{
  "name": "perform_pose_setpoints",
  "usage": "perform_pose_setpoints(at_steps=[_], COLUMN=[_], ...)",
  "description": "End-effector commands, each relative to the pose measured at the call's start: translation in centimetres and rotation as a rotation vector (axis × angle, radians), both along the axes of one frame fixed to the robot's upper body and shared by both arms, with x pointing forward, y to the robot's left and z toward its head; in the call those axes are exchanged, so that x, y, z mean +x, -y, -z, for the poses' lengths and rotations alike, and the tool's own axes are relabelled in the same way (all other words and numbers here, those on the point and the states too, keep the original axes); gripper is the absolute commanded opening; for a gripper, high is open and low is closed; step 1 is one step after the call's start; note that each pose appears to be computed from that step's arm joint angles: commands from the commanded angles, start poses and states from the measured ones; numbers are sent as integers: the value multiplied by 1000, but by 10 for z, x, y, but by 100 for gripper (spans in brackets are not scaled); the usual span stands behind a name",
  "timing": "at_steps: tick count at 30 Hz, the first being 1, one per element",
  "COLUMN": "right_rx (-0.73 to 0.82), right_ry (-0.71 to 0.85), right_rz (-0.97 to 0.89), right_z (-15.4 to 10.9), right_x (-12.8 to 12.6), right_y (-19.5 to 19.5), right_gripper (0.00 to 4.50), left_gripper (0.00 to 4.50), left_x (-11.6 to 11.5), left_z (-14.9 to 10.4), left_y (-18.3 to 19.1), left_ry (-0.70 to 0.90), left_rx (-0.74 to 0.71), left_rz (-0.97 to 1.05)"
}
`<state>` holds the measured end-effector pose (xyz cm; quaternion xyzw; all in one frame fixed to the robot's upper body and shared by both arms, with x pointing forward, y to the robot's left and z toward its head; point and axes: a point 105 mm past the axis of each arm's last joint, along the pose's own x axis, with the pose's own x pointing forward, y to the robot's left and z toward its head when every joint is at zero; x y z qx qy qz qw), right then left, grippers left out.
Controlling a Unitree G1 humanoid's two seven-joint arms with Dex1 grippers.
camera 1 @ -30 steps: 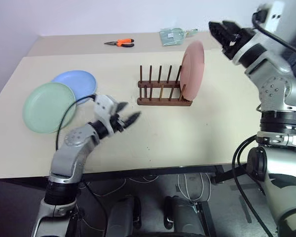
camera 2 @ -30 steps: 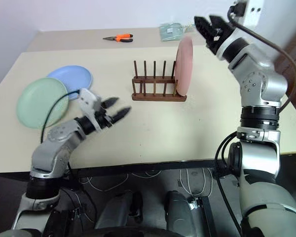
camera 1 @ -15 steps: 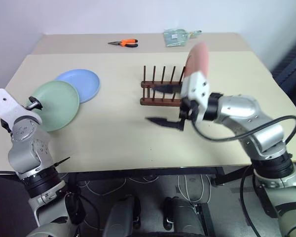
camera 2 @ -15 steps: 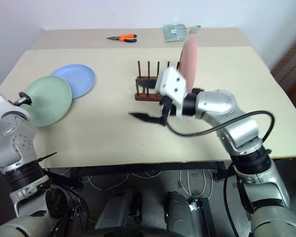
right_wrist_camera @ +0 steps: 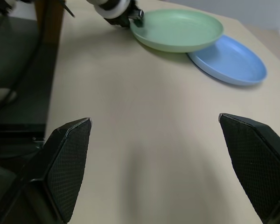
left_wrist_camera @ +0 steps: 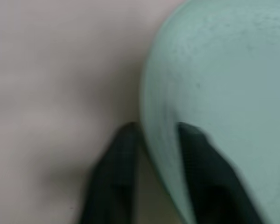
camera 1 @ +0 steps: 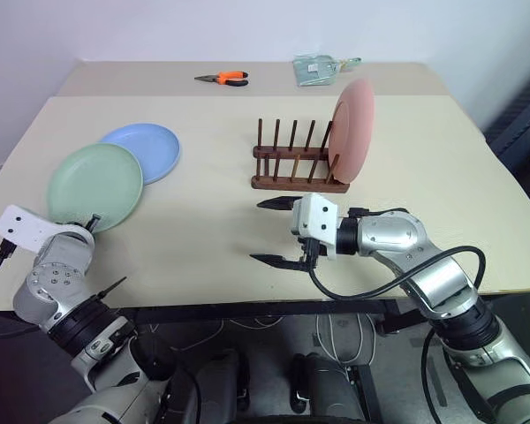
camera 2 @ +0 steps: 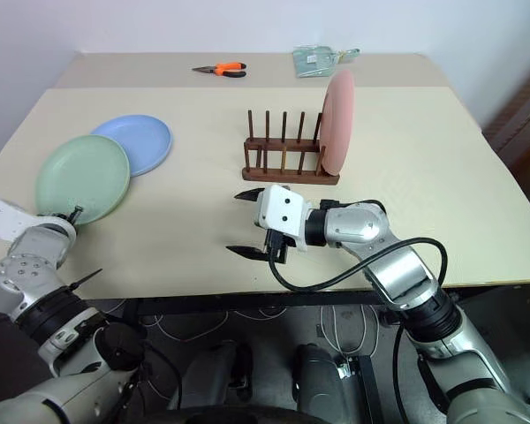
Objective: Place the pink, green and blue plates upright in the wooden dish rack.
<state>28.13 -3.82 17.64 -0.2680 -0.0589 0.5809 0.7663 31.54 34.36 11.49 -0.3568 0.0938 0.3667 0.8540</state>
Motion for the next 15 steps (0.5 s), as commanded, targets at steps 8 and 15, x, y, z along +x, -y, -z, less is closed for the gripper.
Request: perform_pose_setpoints(at_steps=[8, 15], right_rx=[25, -97], right_ry=[216, 519], right_rz=[57, 42], right_z=[-36, -49], right_x=[15, 35], right_y=[7, -7], right_gripper=[450, 450], left_gripper=[2, 2], left_x=[18, 33], left_z=[-99, -151], left_y=[44, 152], left_ry=[330, 529], left_rx=[449, 649], left_rz=[179, 530])
